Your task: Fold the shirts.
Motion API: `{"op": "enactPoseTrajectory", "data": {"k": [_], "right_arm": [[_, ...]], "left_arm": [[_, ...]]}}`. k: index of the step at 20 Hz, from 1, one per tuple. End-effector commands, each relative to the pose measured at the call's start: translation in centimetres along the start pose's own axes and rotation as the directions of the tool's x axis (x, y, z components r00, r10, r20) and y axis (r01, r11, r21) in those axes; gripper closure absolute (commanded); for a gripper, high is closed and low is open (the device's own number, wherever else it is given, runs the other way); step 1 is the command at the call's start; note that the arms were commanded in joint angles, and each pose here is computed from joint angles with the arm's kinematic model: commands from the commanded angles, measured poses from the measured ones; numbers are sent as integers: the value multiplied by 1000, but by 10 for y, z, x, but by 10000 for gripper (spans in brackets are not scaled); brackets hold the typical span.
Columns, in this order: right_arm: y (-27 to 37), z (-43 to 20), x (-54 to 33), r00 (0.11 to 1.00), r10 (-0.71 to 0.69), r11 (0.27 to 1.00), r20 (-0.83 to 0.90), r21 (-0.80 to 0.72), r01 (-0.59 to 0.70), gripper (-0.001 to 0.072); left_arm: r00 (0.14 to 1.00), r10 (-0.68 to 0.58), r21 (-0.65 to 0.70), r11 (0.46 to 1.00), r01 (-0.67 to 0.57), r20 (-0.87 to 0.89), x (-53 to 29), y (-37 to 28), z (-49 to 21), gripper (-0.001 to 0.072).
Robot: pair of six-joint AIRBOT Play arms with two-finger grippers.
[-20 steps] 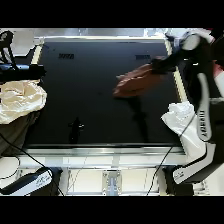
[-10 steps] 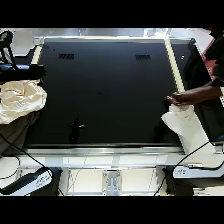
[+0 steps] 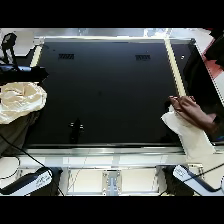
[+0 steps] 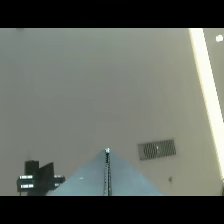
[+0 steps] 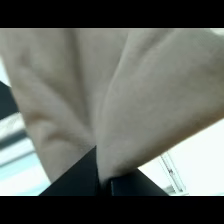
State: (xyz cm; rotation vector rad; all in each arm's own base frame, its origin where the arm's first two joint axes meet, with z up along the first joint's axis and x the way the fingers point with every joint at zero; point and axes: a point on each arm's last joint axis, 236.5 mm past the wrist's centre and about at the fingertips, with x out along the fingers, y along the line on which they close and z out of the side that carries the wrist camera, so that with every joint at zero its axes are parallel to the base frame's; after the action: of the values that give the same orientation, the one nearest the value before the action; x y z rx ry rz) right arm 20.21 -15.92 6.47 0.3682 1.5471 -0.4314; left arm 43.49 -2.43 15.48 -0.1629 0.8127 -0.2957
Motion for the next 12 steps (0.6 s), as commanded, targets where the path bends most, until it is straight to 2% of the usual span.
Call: {"op": "enactPoseTrajectory", "data": {"k": [1,3,6,7,9,10,12], "right_arm": [[-25,-54,56,989,-130,992,-71,-18,129,700],[-37,-71,74,976,-186,982,-114,-32,184,699],[-40,-70,84,974,-200,980,-106,-11,200,690],[-41,-68,82,974,-203,979,-102,7,204,622],[-41,-74,74,971,-201,978,-128,24,206,341],[-40,-77,65,969,-198,978,-148,32,205,284],[-39,-72,33,974,-189,978,-126,60,198,283]], "left_arm": [[999,-17,0,1000,17,-42,0,-4,-10,693],[999,-20,0,1000,20,-50,0,-5,-12,693],[999,-20,0,1000,20,-50,0,-5,-12,693],[999,-20,0,1000,20,-50,0,-5,-12,693],[999,-20,0,1000,20,-50,0,-5,-12,693],[999,-20,0,1000,20,-50,0,-5,-12,693],[999,-20,0,1000,20,-50,0,-5,-12,693]]}}
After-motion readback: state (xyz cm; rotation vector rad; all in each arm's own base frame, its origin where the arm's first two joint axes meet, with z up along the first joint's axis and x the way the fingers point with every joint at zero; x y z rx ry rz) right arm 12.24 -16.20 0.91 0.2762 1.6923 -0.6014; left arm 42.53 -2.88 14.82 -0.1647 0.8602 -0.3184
